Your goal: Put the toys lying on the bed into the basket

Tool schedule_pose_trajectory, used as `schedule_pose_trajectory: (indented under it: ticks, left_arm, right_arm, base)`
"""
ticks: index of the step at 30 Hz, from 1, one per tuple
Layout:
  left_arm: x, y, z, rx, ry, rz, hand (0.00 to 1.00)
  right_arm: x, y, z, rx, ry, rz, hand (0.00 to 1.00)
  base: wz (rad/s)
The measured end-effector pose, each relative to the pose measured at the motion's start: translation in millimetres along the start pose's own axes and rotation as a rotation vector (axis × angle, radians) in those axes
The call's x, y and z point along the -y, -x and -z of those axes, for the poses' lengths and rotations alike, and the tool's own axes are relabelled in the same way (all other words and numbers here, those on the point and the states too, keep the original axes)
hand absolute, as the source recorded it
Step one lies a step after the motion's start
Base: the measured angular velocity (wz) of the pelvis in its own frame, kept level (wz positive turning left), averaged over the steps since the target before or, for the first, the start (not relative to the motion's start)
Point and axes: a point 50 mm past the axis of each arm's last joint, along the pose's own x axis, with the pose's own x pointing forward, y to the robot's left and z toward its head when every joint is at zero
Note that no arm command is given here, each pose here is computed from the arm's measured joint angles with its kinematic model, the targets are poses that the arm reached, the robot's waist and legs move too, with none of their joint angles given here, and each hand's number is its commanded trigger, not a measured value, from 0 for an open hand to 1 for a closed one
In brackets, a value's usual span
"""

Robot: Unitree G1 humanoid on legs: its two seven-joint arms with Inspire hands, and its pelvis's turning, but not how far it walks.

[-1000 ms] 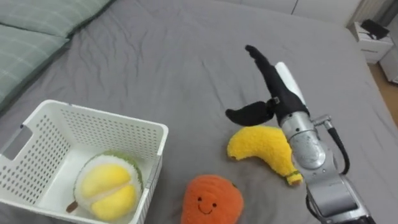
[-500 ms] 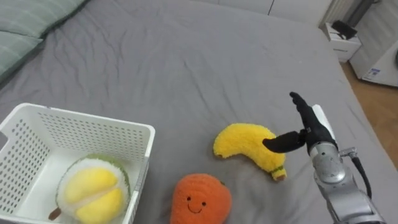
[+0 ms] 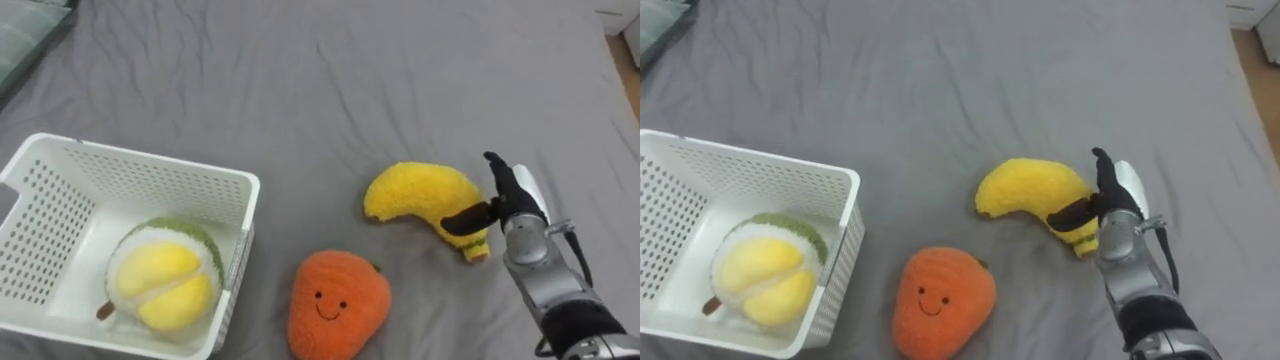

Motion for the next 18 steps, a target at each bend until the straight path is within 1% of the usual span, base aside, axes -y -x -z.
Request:
schedule_pose_trajectory:
  ticks: [5, 7, 8, 9, 10, 11, 12, 18]
  left_arm:
    - [0.4, -0.4, -4, 0.023, -0.009, 0.003, 0.00]
    - [1.5, -0.3, -5, 0.028, -0.018, 0.007, 0.00]
    - [2.3, -0.3, -3, 0.020, -0.011, 0.011, 0.00]
    - [2.7, -0.3, -2, 0.017, -0.017, 0.013, 0.00]
    - [2.7, -0.3, -1, 0.015, -0.018, 0.013, 0.00]
    - [2.8, -0.2, 0, 0.012, -0.020, 0.015, 0.00]
    - [2.9, -0.3, 0, 0.011, -0.020, 0.018, 0.00]
    - [3.6, -0.2, -2, 0.029, -0.018, 0.028, 0.00]
  right_arm:
    - [14, -2, 12, -0.025, 0.069, 0.035, 0.00]
    - [15, -3, 10, -0.023, 0.084, 0.041, 0.00]
    - [15, -4, 9, -0.020, 0.094, 0.039, 0.06]
    - [15, -5, 10, -0.026, 0.103, 0.036, 0.40]
    - [15, -5, 11, -0.029, 0.104, 0.039, 0.62]
    - [16, -5, 14, -0.044, 0.109, 0.043, 0.93]
    - [17, -6, 16, -0.061, 0.114, 0.048, 1.00]
    - [18, -4, 27, -0.106, 0.126, 0.067, 1.00]
  base:
    - [0.08]
    - [0.03]
    - [0.00]
    - [0.00]
    - [0.00]
    - [0.00]
    - [0.00]
    - [0.00]
